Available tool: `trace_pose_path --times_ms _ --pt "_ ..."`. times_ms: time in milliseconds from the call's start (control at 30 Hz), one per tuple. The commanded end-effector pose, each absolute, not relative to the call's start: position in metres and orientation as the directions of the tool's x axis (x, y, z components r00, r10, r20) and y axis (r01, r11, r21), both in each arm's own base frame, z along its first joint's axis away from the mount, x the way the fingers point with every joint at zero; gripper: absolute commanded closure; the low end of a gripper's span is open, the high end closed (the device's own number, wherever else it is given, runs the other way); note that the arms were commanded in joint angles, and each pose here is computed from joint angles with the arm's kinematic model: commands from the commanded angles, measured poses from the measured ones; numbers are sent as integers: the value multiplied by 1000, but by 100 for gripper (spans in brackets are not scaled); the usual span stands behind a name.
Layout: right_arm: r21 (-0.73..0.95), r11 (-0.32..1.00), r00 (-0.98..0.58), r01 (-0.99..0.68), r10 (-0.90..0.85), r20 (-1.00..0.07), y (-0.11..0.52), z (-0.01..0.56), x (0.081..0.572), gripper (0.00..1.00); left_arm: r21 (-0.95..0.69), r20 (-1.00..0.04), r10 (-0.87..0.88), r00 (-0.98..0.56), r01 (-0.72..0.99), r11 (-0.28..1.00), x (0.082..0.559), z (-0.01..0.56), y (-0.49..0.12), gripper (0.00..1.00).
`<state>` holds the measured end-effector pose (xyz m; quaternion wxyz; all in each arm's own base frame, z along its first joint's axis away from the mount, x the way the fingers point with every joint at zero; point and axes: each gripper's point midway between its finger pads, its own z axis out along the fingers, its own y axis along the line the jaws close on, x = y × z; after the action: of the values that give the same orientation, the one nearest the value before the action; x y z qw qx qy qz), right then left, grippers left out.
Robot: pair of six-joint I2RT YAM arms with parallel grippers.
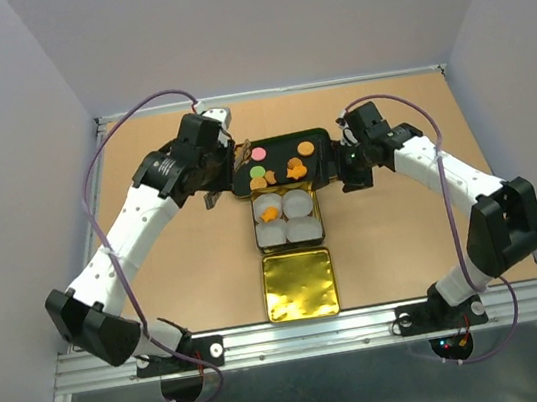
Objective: Pack the cookies
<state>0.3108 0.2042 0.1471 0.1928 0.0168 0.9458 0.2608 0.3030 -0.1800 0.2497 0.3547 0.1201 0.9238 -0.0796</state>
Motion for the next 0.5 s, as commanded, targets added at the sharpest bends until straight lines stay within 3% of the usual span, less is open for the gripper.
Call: trace_pose_path --times_ms 0,200,467 --pt "488 871 -910 -57 155 -384 196 151 306 0 -114 -677 169 -716 328 938 283 241 -184 68" --pt "466 885 -916 -27 164 -365 185 137 290 0 -152 -685 169 -709 366 918 256 240 -177 68" --pt "438 897 -838 66 289 -464 158 143 282 0 -179 -668 207 -715 425 887 234 231 -177 69"
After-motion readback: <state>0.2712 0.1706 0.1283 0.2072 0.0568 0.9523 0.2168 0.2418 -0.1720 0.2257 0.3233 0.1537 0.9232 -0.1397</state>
